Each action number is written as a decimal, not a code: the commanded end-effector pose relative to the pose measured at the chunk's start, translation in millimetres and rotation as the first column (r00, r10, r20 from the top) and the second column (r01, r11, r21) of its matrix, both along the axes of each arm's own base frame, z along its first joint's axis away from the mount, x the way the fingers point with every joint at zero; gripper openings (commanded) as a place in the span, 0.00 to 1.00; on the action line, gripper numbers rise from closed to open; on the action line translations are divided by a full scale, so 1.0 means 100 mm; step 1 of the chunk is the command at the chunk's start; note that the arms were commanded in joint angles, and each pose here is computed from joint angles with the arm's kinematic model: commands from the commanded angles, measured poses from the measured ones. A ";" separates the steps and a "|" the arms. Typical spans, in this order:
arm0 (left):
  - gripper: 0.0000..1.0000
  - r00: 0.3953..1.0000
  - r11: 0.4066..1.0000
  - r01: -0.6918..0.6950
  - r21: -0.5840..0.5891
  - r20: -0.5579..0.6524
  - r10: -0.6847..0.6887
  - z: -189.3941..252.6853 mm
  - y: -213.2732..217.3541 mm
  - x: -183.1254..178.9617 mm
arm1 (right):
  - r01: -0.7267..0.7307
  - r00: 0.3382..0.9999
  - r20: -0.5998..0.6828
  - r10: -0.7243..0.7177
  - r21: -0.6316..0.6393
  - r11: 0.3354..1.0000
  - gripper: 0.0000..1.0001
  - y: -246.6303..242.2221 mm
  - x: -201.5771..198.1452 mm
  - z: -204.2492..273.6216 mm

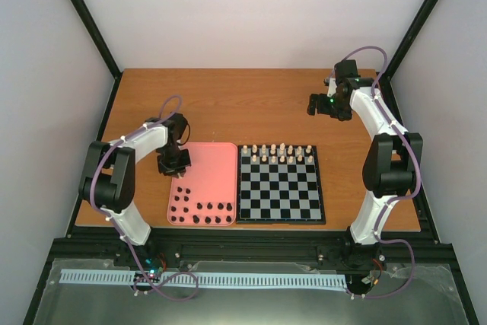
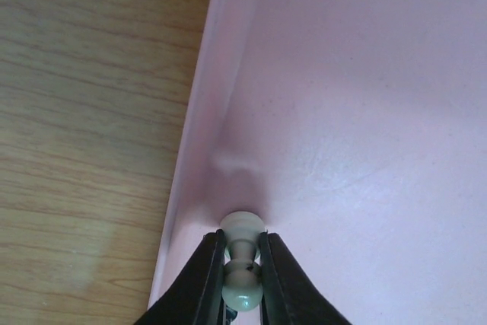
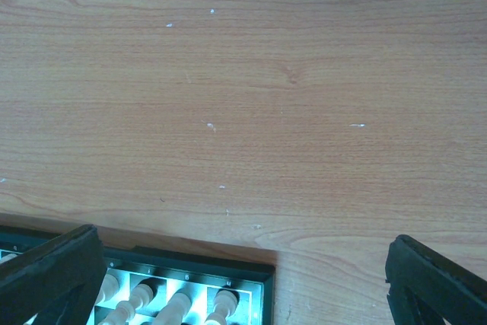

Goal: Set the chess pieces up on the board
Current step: Pick up the chess piece from the storage box, then place the chess piece on the chessboard.

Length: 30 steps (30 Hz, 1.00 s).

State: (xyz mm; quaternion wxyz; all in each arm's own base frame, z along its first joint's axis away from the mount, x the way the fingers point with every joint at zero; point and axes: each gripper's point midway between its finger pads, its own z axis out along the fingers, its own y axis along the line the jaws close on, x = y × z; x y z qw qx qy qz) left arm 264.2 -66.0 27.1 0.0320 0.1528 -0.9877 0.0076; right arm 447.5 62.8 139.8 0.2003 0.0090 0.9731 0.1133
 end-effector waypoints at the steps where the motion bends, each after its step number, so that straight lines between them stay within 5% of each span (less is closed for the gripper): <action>1: 0.01 0.999 0.998 0.050 -0.046 0.016 -0.050 0.22 -0.12 0.09 | 0.000 1.000 -0.007 0.000 -0.013 1.000 1.00 -0.04 0.00 -0.04; 16: 0.01 0.886 0.873 0.463 -0.154 0.056 -0.460 0.68 -1.76 0.23 | 0.003 1.000 -0.006 -0.003 -0.023 1.000 1.00 -0.06 0.01 -0.05; 30: 0.01 0.849 0.840 0.528 -0.121 0.097 -0.520 0.37 -2.24 0.59 | -0.001 1.000 -0.007 0.000 -0.023 1.000 1.00 -0.05 0.02 -0.07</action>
